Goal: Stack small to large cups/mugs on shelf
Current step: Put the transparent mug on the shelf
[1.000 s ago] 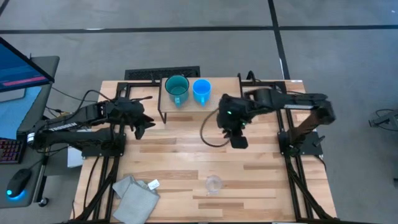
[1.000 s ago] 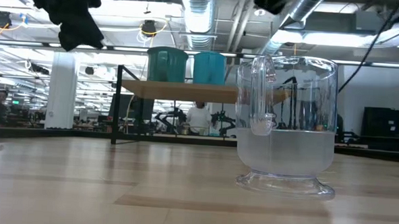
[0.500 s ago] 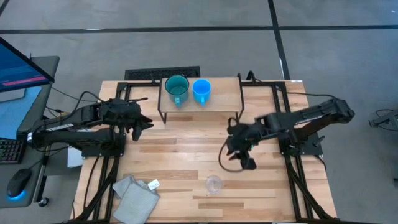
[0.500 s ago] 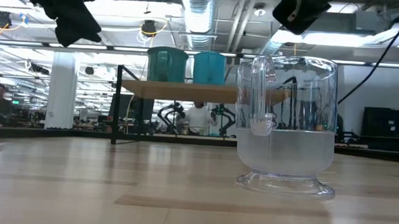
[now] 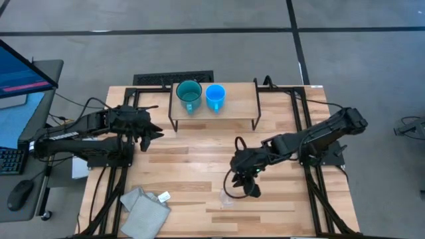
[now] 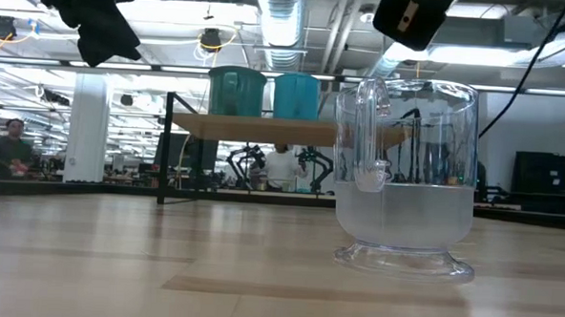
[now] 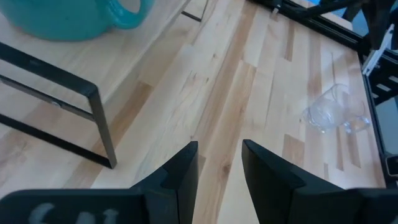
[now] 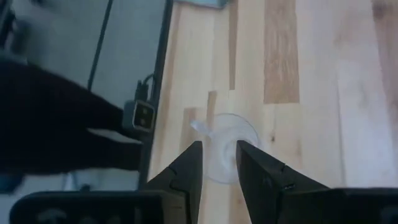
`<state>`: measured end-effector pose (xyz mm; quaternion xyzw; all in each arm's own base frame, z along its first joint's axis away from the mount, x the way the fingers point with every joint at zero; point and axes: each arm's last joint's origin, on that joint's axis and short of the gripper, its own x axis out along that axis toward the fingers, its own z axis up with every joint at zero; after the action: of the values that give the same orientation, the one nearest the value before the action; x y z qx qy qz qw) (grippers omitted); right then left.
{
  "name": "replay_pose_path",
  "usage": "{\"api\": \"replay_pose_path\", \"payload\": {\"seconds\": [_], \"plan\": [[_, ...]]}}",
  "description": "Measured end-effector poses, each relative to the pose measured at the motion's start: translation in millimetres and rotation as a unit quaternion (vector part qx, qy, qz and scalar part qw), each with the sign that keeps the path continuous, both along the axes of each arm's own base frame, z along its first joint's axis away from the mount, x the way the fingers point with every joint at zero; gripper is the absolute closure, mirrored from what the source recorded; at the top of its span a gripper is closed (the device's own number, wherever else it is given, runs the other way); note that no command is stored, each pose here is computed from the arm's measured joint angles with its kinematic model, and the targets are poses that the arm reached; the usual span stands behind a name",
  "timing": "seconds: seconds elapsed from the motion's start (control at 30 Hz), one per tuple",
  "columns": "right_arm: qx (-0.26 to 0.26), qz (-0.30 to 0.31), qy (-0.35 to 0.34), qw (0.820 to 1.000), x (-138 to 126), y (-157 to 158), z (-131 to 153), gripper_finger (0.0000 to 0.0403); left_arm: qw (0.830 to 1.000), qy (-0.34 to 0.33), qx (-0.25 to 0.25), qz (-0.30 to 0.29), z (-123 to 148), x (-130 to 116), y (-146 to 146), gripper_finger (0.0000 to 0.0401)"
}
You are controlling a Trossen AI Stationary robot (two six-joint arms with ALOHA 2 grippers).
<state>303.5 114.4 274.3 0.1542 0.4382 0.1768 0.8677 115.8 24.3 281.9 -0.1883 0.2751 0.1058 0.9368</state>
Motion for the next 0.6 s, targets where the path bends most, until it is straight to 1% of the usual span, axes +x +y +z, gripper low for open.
{"api": "replay_pose_path", "payload": {"seconds": [0.17, 0.27, 0.4, 0.5, 0.6], "plan": [[0.054, -0.073, 0.047, 0.995, 15, 5, -1, 0.0284, 1.0, 0.012, -0.004, -0.002, -2, -1, 0, 0.0287], [0.058, -0.089, 0.076, 0.991, 25, 9, -8, 0.0285, 1.0, 0.02, -0.006, -0.002, -3, -2, -1, 0.0287], [0.024, -0.097, 0.126, 0.987, 29, 19, -15, 0.0285, 0.999, 0.032, -0.018, -0.008, -5, -4, -2, 0.0287], [-0.032, -0.114, 0.181, 0.976, 27, 22, -22, 0.0285, 0.999, 0.038, -0.023, -0.009, -6, -4, -2, 0.0287], [-0.055, -0.119, 0.188, 0.973, 30, 28, -21, 0.0285, 0.999, 0.039, -0.025, -0.008, -7, -5, -2, 0.0287]]}}
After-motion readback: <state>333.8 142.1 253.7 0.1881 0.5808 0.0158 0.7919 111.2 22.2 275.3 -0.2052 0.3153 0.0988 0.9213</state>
